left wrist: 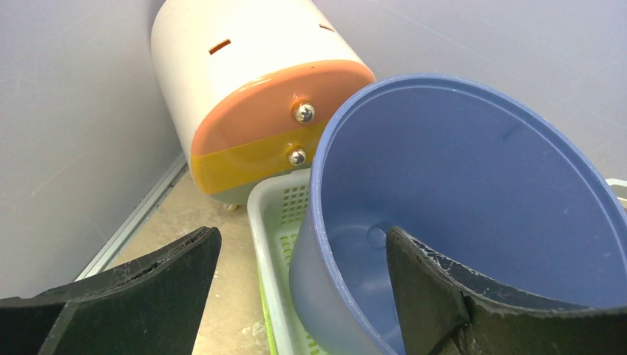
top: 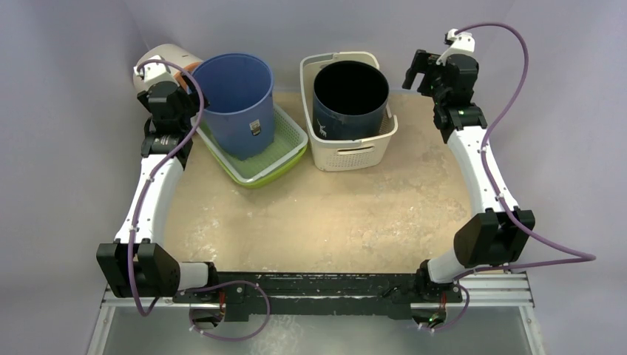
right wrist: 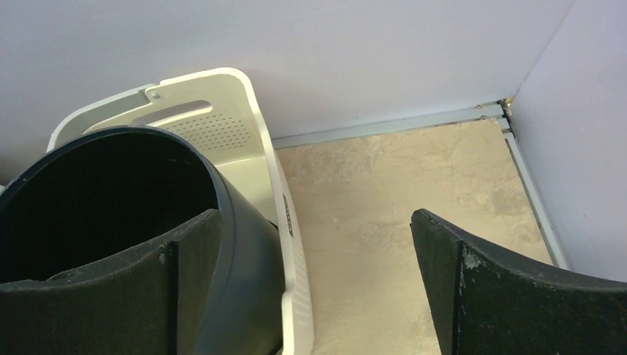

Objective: Turn the large container upside down

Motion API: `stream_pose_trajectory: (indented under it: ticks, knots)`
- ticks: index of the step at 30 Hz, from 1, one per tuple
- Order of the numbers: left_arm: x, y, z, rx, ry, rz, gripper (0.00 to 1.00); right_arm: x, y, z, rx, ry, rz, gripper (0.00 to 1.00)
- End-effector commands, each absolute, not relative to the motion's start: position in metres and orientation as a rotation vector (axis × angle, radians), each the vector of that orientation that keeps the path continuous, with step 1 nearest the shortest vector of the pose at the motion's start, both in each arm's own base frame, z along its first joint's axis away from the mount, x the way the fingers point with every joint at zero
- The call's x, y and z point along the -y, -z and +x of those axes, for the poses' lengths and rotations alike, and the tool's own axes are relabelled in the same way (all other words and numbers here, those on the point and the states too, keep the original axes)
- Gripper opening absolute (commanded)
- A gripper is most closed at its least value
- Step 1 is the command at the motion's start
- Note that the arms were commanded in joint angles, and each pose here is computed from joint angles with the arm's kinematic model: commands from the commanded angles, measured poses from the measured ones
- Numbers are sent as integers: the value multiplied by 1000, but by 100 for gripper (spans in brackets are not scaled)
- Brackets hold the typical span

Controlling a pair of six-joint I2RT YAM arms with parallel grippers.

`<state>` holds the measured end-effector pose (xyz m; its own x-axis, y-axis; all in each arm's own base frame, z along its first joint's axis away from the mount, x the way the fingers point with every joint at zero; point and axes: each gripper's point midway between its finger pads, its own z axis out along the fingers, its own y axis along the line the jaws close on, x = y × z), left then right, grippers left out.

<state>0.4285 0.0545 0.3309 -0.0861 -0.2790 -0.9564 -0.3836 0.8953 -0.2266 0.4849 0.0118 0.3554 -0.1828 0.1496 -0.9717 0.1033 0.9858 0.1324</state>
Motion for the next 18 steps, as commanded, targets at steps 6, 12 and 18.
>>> stream_pose_trajectory:
  ticks: [6,12,18]
  knots:
    - [-57,-368,430,-1601,-111,-484,82,-42,-370,480,-1731,-133,-43,100]
    - [-62,-368,422,-1597,-140,-499,82,-57,-399,475,-1659,-166,-181,95]
    - [-62,-368,422,-1592,-131,-510,82,-83,-410,471,-1652,-250,-327,90]
